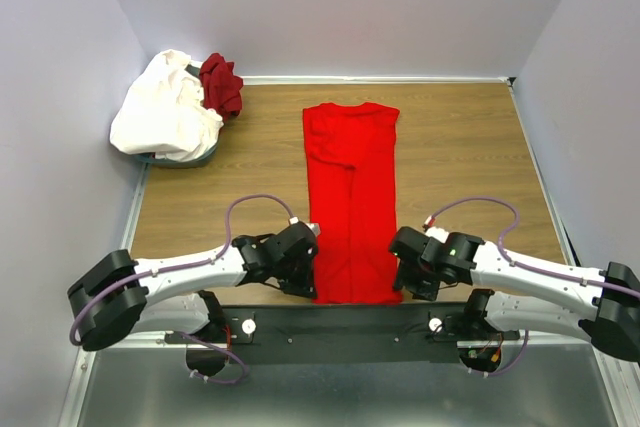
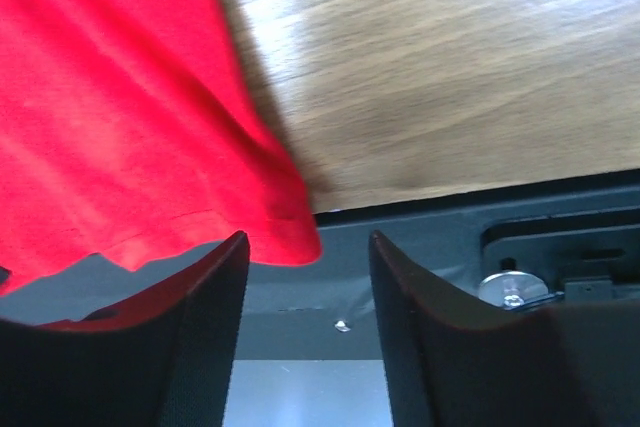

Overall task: Fold and stack the t-shirts
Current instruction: Fold the tshirt

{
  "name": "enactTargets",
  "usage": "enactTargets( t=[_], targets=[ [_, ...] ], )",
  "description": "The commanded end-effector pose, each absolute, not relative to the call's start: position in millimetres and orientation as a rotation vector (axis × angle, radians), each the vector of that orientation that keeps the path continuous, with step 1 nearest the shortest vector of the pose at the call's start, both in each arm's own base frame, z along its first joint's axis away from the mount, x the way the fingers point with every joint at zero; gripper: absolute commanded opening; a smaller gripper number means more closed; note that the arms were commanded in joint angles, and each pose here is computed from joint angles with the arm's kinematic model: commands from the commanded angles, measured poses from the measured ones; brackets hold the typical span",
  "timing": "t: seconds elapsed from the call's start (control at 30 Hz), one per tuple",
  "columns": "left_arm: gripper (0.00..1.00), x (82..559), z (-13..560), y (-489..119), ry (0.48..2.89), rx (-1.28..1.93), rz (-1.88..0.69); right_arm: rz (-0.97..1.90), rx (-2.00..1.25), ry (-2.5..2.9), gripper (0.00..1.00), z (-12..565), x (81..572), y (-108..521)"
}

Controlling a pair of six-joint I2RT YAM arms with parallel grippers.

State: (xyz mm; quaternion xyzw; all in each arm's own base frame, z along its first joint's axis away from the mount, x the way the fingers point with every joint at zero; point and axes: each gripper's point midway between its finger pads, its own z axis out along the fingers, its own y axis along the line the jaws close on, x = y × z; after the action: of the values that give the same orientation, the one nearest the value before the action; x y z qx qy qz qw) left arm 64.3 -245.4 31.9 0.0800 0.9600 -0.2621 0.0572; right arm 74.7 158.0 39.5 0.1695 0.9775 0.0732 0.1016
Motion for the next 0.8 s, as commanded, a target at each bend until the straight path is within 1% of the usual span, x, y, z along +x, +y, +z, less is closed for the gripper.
enactTargets(
  t=[0.0, 0.03, 0.1, 0.13, 0.2, 0.27, 0.3, 0.33, 0.43, 0.53, 0.7, 0.77],
  targets=[
    [0.09, 56.7, 47.7, -248.7, 2.911, 0.206, -0.874, 0.282, 0.467, 2.889, 0.60, 43.0, 76.5, 169.6],
    [0.18, 56.0, 47.0, -245.8, 2.916, 0.193, -0.861, 0.279, 0.462, 2.899, 0.60, 39.4, 75.0, 170.3],
    [0.19, 54.5, 45.4, -242.1, 2.918, 0.174, -0.858, 0.272, 0.459, 2.916, 0.60, 31.9, 72.2, 169.9],
    [0.24, 53.9, 44.5, -241.2, 2.919, 0.169, -0.859, 0.276, 0.459, 2.914, 0.60, 29.8, 72.9, 171.0],
    [0.24, 52.1, 43.3, -240.4, 2.923, 0.163, -0.867, 0.252, 0.461, 2.919, 0.60, 24.9, 72.1, 168.2],
    [0.30, 51.5, 41.9, -239.8, 2.930, 0.163, -0.862, 0.251, 0.457, 2.916, 0.60, 24.1, 72.6, 167.9],
    [0.34, 51.4, 41.6, -239.7, 2.931, 0.163, -0.860, 0.251, 0.457, 2.916, 0.60, 22.7, 72.4, 167.5],
    [0.44, 51.2, 41.5, -239.4, 2.933, 0.160, -0.858, 0.253, 0.457, 2.919, 0.60, 21.8, 71.9, 167.8],
    [0.58, 51.4, 41.4, -238.3, 2.926, 0.159, -0.859, 0.251, 0.452, 2.928, 0.60, 17.9, 70.6, 168.1],
    [0.62, 52.4, 39.0, -237.5, 2.922, 0.153, -0.852, 0.255, 0.441, 2.933, 0.60, 17.2, 71.1, 170.5],
    [0.61, 52.0, 29.1, -235.2, 2.940, 0.151, -0.821, 0.236, 0.409, 2.938, 0.56, 14.8, 73.2, 172.5],
    [0.59, 53.2, 28.5, -236.6, 2.937, 0.149, -0.824, 0.230, 0.400, 2.943, 0.54, 14.0, 73.2, 173.0]
  ],
)
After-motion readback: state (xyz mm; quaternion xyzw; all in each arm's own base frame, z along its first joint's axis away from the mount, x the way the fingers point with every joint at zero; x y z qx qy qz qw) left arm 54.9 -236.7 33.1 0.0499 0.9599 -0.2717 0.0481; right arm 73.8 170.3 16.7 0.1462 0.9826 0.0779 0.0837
